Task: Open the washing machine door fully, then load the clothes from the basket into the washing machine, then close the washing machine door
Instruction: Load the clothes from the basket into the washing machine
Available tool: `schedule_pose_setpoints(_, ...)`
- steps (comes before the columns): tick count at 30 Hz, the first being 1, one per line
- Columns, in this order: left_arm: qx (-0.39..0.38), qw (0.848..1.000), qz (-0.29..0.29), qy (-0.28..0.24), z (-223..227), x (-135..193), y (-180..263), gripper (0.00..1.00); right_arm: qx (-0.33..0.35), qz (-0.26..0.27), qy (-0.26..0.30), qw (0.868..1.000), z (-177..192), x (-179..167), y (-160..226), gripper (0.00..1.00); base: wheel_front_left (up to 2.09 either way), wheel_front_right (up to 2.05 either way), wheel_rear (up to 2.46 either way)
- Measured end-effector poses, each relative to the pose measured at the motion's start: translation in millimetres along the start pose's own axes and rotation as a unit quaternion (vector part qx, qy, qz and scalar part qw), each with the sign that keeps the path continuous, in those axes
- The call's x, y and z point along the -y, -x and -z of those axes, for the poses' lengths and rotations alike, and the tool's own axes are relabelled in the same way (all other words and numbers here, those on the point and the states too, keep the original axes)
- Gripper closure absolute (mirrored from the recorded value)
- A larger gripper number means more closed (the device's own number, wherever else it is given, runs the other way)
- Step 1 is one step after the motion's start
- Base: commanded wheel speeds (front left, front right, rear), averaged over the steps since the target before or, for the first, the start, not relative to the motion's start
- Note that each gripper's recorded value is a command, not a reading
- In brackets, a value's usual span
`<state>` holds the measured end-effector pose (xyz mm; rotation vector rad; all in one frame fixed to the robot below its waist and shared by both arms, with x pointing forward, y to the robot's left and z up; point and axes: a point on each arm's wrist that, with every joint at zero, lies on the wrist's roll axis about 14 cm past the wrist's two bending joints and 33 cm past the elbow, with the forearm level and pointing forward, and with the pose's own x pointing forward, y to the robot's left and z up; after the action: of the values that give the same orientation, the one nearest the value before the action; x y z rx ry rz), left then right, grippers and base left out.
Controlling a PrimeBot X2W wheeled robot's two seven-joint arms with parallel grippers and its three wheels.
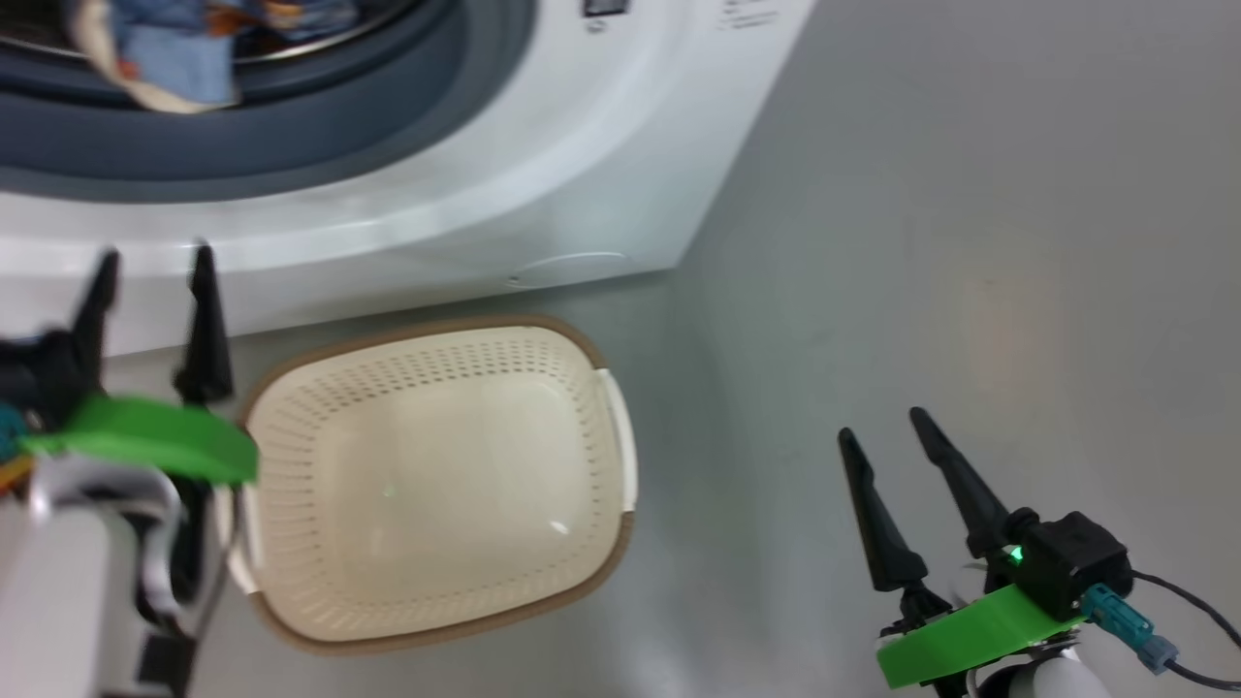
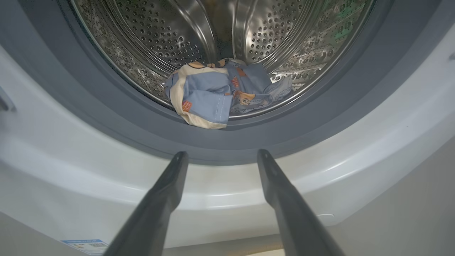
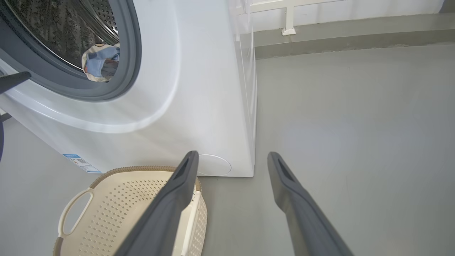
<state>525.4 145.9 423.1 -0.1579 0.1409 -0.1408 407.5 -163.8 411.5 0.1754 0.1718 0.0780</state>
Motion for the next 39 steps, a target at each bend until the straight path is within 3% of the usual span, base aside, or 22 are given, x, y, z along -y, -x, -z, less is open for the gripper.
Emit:
schedule_pose_setpoints(11, -0.037, 0.999, 0.034, -0.003, 4.9, 20.7, -77.6, 0.00, -0.012, 0.044, -0.014, 0.999, 5.1, 24.8, 13.1, 0.00, 0.00, 0.00, 0.00)
schedule_pose_setpoints(17, -0.076, 0.997, 0.019, -0.004, 21.6, 16.6, -111.3, 0.00, -0.025, 0.056, -0.014, 0.998, 11.5, 30.3, 19.9, 0.00, 0.00, 0.00, 0.00)
schedule_pose_setpoints(37, -0.125, 0.990, -0.024, -0.060, 43.2, -0.7, -149.9, 0.00, -0.037, 0.068, -0.010, 0.997, 17.2, 35.8, 26.8, 0.00, 0.00, 0.00, 0.00)
schedule_pose_setpoints(38, -0.127, 0.990, -0.025, -0.060, 44.2, -1.3, -150.0, 0.20, -0.037, 0.068, -0.010, 0.997, 17.2, 35.8, 26.9, 0.00, 0.00, 0.00, 0.00)
schedule_pose_setpoints(39, -0.127, 0.990, -0.025, -0.060, 44.2, -1.3, -150.0, 0.51, -0.037, 0.068, -0.010, 0.997, 17.2, 35.8, 26.9, 0.00, 0.00, 0.00, 0.00)
